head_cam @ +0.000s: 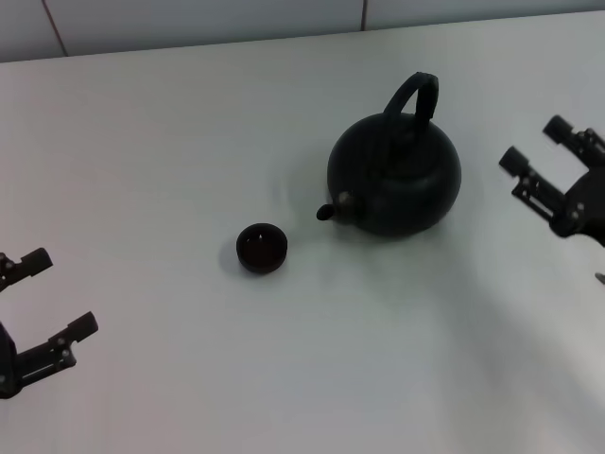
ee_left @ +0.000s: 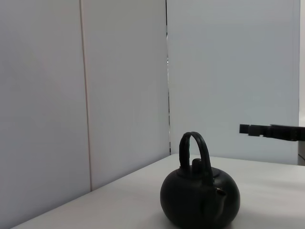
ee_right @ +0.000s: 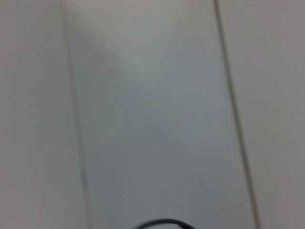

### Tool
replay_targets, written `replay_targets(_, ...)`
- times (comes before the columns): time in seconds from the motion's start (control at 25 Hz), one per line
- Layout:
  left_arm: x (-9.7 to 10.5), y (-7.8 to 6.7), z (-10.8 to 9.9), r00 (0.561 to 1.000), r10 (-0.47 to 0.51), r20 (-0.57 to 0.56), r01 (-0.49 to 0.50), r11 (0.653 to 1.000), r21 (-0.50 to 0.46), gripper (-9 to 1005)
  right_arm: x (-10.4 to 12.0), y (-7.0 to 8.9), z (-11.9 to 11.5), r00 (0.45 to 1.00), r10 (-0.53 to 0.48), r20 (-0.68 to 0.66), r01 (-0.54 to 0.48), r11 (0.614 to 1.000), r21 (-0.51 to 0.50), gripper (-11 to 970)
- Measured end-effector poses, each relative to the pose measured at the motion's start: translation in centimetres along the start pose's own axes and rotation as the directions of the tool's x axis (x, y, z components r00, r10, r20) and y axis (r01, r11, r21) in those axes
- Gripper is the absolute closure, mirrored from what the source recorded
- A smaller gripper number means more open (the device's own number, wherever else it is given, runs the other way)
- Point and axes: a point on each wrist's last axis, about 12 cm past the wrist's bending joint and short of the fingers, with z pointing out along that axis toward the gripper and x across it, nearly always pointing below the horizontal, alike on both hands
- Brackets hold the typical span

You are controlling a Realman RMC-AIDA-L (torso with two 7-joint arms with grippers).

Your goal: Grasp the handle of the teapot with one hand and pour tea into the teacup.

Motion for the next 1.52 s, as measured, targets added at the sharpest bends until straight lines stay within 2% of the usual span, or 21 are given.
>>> replay_targets(0.12,0.0,0.1,0.1,1.0,0.001,-0.004,-0.001,1.0,0.002,137,-0.6,0.5,-0.2,0.999,0.038,-0.028,-0.042,0.989,-0.143,227)
replay_targets(0.2,0.0,0.3,0.4,1.0,0.004,-0.011,-0.004,1.0,0.007,137,-1.1,0.6,-0.1,0.993,0.074,-0.089,-0.094,0.962,-0.255,227)
replay_targets(0.28,-0.1,0.4,0.7,1.0,0.0,-0.014,0.001,1.0,0.02,137,-2.1,0.2,0.7,0.965,0.087,-0.248,-0.186,0.892,-0.413,227)
replay_targets(0.48,-0.1,0.6,1.2,1.0,-0.012,-0.028,0.014,0.999,0.05,137,-2.8,-0.5,2.1,0.912,0.014,-0.41,-0.24,0.829,-0.506,227)
replay_targets(0.6,-0.3,0.9,1.5,0.998,-0.027,-0.048,0.031,0.996,0.08,137,-3.1,-1.0,2.7,0.886,-0.05,-0.462,-0.235,0.81,-0.537,227)
replay_targets(1.04,-0.8,2.2,2.0,0.991,-0.057,-0.123,0.074,0.987,0.14,137,-3.5,-1.9,3.3,0.862,-0.159,-0.482,-0.153,0.824,-0.546,227)
replay_targets(1.52,-1.1,2.6,2.4,0.986,-0.076,-0.147,0.1,0.982,0.163,137,-3.4,-1.8,3.5,0.858,-0.185,-0.479,-0.135,0.82,-0.557,227)
